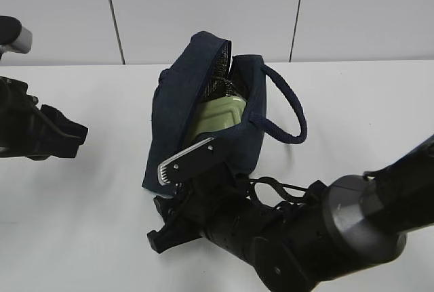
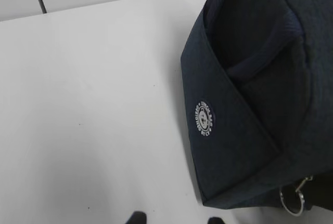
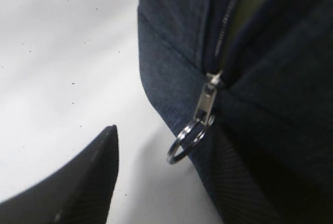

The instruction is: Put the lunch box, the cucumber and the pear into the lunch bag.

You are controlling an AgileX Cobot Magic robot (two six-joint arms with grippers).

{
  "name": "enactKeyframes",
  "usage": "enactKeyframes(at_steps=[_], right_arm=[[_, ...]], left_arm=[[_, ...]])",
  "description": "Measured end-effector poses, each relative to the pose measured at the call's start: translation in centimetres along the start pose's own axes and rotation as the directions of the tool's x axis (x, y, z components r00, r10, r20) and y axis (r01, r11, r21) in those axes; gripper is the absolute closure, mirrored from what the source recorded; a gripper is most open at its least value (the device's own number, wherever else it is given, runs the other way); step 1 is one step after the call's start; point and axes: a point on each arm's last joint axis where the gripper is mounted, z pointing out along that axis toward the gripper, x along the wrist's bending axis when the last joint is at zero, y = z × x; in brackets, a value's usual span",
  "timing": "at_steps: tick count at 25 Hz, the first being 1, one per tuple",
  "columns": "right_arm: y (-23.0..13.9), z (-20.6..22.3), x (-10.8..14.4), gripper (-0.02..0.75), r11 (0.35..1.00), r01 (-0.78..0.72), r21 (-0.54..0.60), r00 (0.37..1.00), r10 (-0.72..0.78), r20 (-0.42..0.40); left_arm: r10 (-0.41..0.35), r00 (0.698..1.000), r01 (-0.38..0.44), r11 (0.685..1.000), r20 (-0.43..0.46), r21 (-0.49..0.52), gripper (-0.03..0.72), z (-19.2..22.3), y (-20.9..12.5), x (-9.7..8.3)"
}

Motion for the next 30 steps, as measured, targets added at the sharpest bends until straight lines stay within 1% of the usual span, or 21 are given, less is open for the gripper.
enactKeyframes(at_steps=[5, 7, 13, 16, 22, 30], right_arm=[[0.03, 0.02, 0.02, 0.290, 1.000, 0.003, 0.000, 1.000, -0.003, -0.001], [0.03, 0.02, 0.02, 0.303, 1.000, 0.003, 0.000, 1.000, -0.003, -0.001], [0.01, 0.02, 0.01, 0.423, 1.000, 0.006, 0.002, 1.000, -0.006, 0.000], [0.00, 0.02, -0.14, 0.461, 1.000, 0.019, 0.004, 1.000, -0.019, 0.016], [-0.25, -0.02, -0.28, 0.475, 0.999, 0.025, 0.037, 0.999, -0.026, 0.031], [0.68, -0.56, -0.43, 0.483, 0.999, 0.042, 0.028, 0.998, -0.043, 0.048]], left_arm=[[0.000, 1.000, 0.000, 1.000, 0.000, 0.000, 0.459, 0.00, 0.00, 0.00], [0.000, 1.000, 0.000, 1.000, 0.000, 0.000, 0.459, 0.00, 0.00, 0.00], [0.000, 1.000, 0.000, 1.000, 0.000, 0.000, 0.459, 0.00, 0.00, 0.00], [0.000, 1.000, 0.000, 1.000, 0.000, 0.000, 0.459, 0.00, 0.00, 0.00], [0.000, 1.000, 0.000, 1.000, 0.000, 0.000, 0.460, 0.00, 0.00, 0.00], [0.000, 1.000, 0.000, 1.000, 0.000, 0.000, 0.460, 0.00, 0.00, 0.00]])
